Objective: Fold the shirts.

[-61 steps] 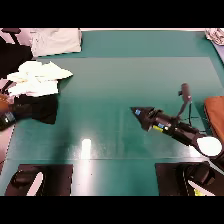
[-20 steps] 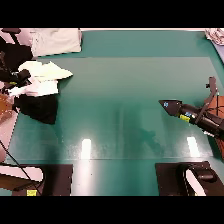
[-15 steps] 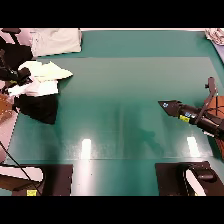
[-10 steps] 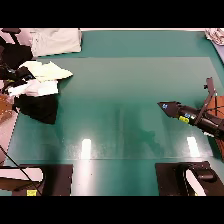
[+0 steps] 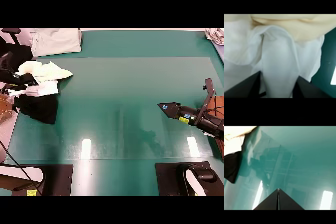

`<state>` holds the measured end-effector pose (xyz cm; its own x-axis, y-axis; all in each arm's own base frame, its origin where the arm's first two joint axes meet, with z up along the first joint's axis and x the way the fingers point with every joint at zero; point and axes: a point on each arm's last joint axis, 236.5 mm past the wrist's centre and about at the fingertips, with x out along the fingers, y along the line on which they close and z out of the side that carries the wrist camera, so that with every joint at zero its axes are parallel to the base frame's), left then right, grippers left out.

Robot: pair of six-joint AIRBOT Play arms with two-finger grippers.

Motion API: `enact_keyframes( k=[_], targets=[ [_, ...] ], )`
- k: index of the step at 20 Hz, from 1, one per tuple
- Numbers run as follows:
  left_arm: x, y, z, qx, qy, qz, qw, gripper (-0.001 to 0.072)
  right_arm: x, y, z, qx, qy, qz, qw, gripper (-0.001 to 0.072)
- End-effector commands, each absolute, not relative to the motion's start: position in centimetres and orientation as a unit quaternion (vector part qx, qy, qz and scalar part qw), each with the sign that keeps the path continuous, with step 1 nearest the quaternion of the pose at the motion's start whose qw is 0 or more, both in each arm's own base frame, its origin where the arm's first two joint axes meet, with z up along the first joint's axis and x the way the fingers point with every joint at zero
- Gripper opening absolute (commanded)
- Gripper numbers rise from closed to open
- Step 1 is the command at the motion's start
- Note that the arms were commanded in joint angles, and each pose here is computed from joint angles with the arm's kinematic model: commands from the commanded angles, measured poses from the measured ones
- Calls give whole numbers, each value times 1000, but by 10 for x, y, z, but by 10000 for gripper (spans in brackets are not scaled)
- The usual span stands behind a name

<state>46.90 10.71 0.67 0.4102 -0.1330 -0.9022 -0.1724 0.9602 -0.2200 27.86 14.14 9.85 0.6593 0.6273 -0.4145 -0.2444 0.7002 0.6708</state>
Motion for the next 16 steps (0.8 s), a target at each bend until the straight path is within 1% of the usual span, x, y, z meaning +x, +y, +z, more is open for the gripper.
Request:
enact_keyframes(
  k=[1, 2, 4, 6, 8, 10, 12, 14, 16],
  targets=[
    [477, 98, -1, -102, 550, 7, 829, 106, 279, 141, 98, 300, 329, 248, 860, 22],
    [481, 95, 9, -92, 543, 4, 834, 27, 278, 142, 97, 302, 331, 249, 858, 22],
    [486, 92, 43, -90, 526, 10, 846, 26, 276, 143, 97, 302, 335, 252, 856, 22],
    [487, 91, 102, -96, 483, 23, 870, 25, 274, 144, 96, 302, 339, 254, 854, 22],
    [483, 89, 176, -100, 415, 35, 904, 25, 275, 144, 96, 302, 338, 253, 855, 22],
    [478, 86, 256, -106, 325, 43, 939, 25, 276, 143, 97, 302, 335, 251, 856, 22],
    [471, 70, 328, -113, 241, 18, 964, 25, 276, 143, 97, 304, 335, 250, 856, 22],
    [460, 47, 390, -123, 172, -23, 977, 26, 276, 143, 97, 310, 338, 249, 853, 22],
    [456, 38, 430, -146, 110, -40, 982, 25, 276, 143, 97, 328, 342, 243, 847, 22]
  ],
)
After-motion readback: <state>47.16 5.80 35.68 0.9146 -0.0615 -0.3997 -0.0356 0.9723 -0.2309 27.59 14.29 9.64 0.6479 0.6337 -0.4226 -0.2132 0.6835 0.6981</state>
